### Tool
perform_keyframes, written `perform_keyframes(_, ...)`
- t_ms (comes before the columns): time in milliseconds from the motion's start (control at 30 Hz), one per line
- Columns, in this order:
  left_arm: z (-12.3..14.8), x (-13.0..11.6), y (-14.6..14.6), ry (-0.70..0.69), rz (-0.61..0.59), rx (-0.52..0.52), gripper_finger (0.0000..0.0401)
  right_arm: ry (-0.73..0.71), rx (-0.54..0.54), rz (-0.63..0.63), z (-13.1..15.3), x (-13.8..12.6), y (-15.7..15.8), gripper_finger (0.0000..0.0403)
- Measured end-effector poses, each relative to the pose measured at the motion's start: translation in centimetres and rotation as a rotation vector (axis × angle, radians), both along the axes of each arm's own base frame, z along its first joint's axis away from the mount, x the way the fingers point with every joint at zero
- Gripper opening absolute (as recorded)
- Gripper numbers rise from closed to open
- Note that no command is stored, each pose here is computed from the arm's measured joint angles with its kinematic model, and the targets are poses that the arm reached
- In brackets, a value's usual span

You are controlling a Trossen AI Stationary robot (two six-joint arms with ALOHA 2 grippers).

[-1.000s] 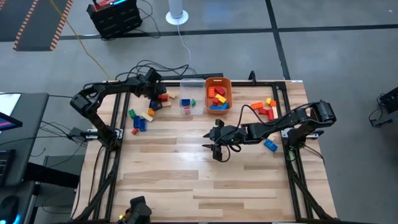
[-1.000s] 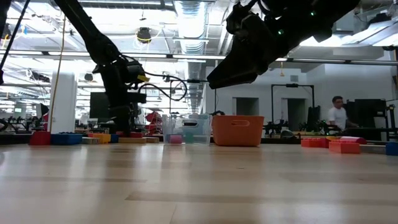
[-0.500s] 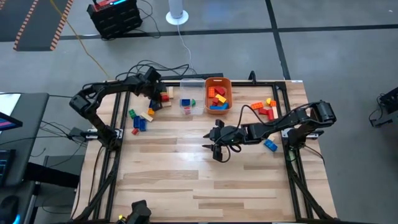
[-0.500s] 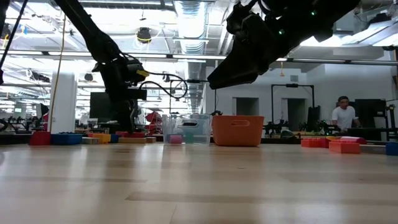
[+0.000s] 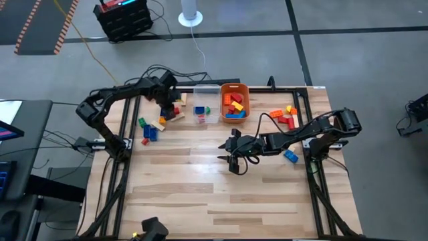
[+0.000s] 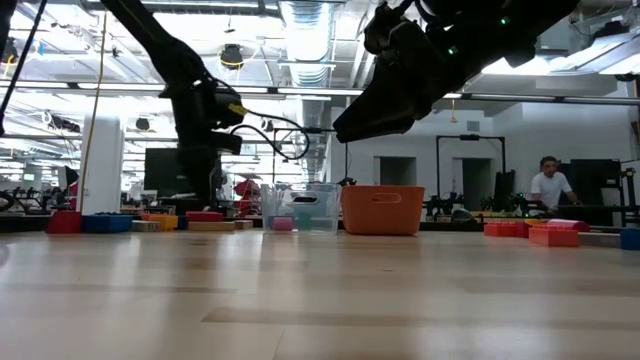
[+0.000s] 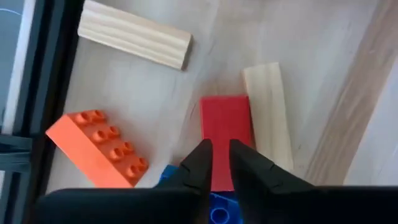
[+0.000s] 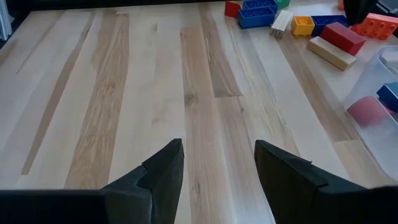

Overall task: Sort blocks by size
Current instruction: Put the red rectangle block into the orange bin

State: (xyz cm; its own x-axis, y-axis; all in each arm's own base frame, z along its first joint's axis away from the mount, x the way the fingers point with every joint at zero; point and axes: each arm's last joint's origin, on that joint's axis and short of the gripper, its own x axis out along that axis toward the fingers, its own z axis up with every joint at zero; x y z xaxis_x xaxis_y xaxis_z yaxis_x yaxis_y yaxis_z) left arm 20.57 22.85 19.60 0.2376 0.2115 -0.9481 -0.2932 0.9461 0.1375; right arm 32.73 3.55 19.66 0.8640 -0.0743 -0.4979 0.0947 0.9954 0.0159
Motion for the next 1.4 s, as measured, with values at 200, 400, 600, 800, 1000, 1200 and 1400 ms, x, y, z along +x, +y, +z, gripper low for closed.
perform_keyframes(200, 0.0, 0.8, -0.6, 0.008, 0.058, 0.028, 0.0152, 0.000, 0.000, 0.000, 0.0, 0.0, 0.0, 0.0226)
perform_keyframes(400, -1.2, 1.1, -1.0, -0.012, 0.057, 0.058, 0.0238, -0.004, 0.001, -0.003, 0.0, 0.0, -0.1, 0.0226)
perform_keyframes(600, -2.0, 0.5, -0.5, -0.036, 0.054, 0.100, 0.0247, -0.004, 0.000, 0.006, 0.0, 0.0, 0.2, 0.0226)
perform_keyframes(800, -3.2, -0.5, 0.0, -0.063, 0.093, 0.119, 0.0243, -0.004, 0.000, 0.005, 0.0, 0.0, 0.2, 0.0226)
perform_keyframes(1000, -4.6, -1.1, -0.8, -0.049, 0.075, 0.087, 0.0240, -0.003, -0.001, 0.006, 0.0, 0.0, 0.2, 0.0226)
perform_keyframes(1200, -4.7, -1.1, -0.9, -0.046, 0.073, 0.094, 0.0179, -0.003, -0.001, 0.006, 0.0, 0.0, 0.2, 0.0226)
perform_keyframes(1400, -4.4, -1.0, -0.7, -0.035, 0.078, 0.103, 0.0125, -0.003, -0.003, 0.008, 0.0, 0.0, 0.2, 0.0226)
